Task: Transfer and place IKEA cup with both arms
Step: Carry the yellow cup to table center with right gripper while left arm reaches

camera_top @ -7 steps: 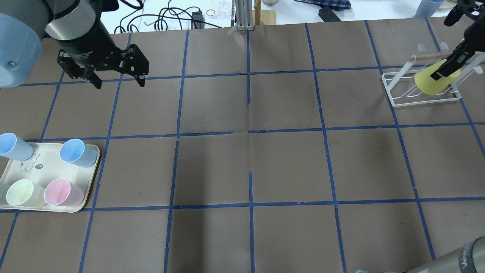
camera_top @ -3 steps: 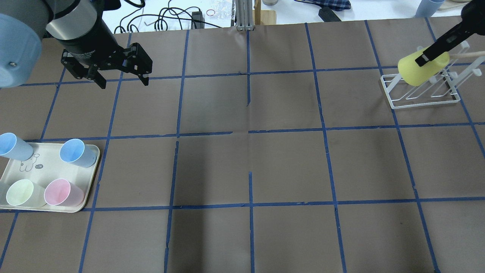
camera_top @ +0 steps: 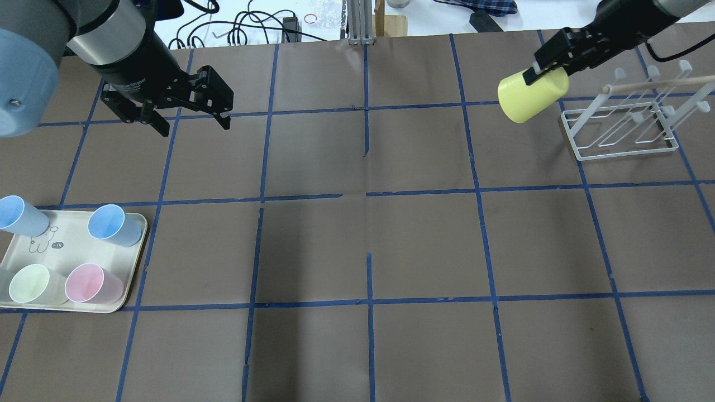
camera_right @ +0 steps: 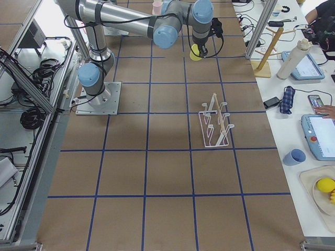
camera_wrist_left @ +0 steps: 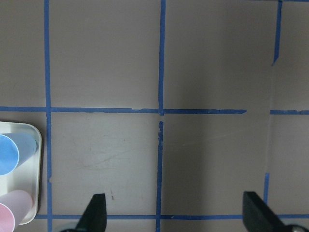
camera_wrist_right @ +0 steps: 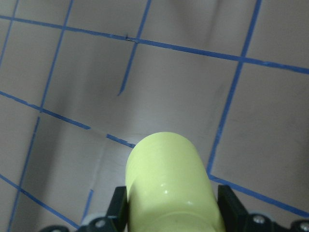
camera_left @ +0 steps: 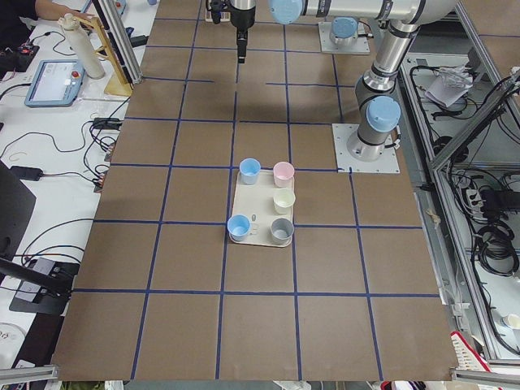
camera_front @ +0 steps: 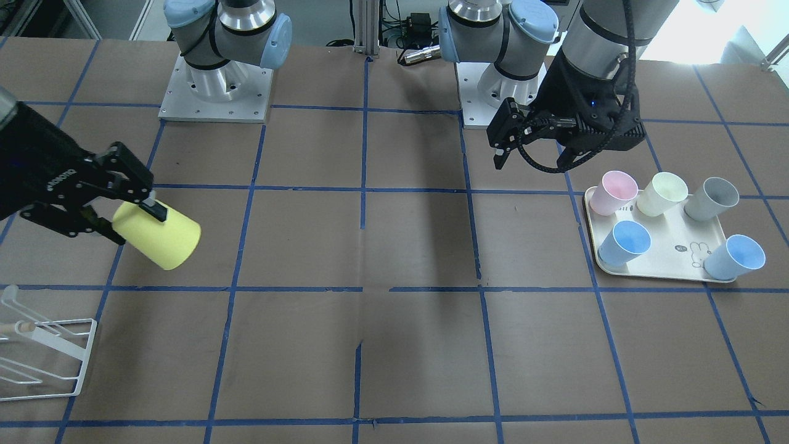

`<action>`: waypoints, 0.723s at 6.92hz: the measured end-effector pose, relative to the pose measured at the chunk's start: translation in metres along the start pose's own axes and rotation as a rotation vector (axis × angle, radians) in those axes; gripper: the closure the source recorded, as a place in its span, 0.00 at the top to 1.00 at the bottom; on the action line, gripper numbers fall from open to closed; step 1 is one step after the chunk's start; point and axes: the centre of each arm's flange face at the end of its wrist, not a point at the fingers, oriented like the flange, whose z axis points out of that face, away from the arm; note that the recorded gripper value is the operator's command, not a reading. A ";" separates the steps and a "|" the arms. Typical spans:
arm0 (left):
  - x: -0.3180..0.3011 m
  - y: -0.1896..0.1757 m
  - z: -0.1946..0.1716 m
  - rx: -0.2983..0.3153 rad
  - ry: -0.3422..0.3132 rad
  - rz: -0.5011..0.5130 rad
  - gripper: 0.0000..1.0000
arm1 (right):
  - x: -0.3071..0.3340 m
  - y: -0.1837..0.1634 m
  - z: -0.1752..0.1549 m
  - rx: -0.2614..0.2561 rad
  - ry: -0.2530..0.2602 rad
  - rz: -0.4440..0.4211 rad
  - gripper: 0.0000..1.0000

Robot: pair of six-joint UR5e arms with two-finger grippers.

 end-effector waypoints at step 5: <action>-0.076 0.009 0.099 -0.061 0.690 -0.140 1.00 | -0.072 -0.017 0.048 0.011 -0.123 0.170 0.49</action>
